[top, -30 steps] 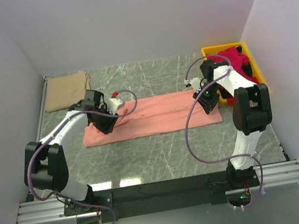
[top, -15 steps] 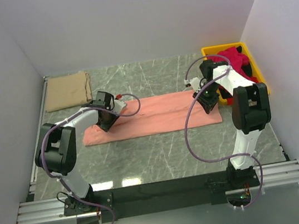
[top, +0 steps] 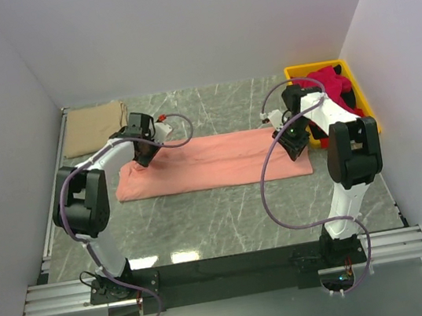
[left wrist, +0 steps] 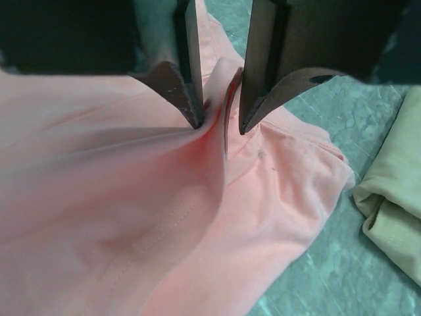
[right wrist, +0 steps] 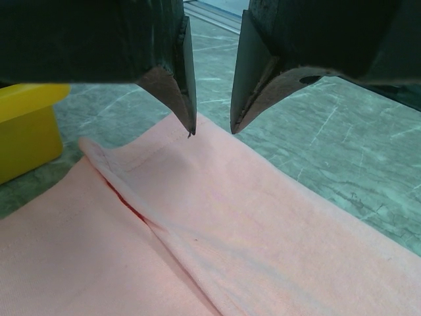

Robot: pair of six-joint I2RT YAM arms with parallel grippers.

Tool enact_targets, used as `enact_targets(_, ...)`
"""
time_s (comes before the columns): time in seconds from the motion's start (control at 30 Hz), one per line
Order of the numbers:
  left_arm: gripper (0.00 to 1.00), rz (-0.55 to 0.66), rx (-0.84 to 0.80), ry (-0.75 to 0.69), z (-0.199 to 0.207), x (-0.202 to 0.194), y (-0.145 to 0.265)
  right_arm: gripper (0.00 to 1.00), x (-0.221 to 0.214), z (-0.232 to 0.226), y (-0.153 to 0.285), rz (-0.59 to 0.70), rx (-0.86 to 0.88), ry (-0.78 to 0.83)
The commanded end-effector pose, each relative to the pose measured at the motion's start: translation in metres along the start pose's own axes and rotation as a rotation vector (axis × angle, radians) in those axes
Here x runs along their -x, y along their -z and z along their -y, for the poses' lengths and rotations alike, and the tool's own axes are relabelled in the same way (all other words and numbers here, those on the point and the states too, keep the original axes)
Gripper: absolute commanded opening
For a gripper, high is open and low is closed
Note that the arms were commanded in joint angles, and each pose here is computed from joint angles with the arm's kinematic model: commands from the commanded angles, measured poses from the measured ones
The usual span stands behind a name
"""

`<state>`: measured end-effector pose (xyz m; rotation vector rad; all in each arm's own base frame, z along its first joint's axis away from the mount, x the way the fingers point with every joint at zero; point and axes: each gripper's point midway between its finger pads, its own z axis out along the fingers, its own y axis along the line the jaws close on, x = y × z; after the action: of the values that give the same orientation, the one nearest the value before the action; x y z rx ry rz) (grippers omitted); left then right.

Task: Fold and stack the t-shirts
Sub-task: Fold the tshirt

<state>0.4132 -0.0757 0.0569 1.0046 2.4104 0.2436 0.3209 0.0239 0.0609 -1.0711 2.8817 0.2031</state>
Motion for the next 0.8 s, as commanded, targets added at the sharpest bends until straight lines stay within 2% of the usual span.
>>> enact_targets(0.0,0.35,0.020,-0.033,-0.029,-0.003,0.006,0.007,0.35,0.000,-0.001,0.003,0.008,-0.013,0.017)
enact_targets(0.2,0.42,0.002,-0.116,0.009,-0.004,-0.006,0.011,0.36,0.000,-0.003,0.004,0.006,-0.002,0.022)
enact_targets(0.4,0.44,0.063,-0.138,0.034,-0.015,0.007,0.024,0.36,0.003,-0.005,0.007,0.021,0.010,0.024)
enact_targets(0.77,0.45,0.088,-0.315,0.085,-0.006,0.024,0.014,0.36,0.002,-0.005,0.011,0.023,0.001,0.033)
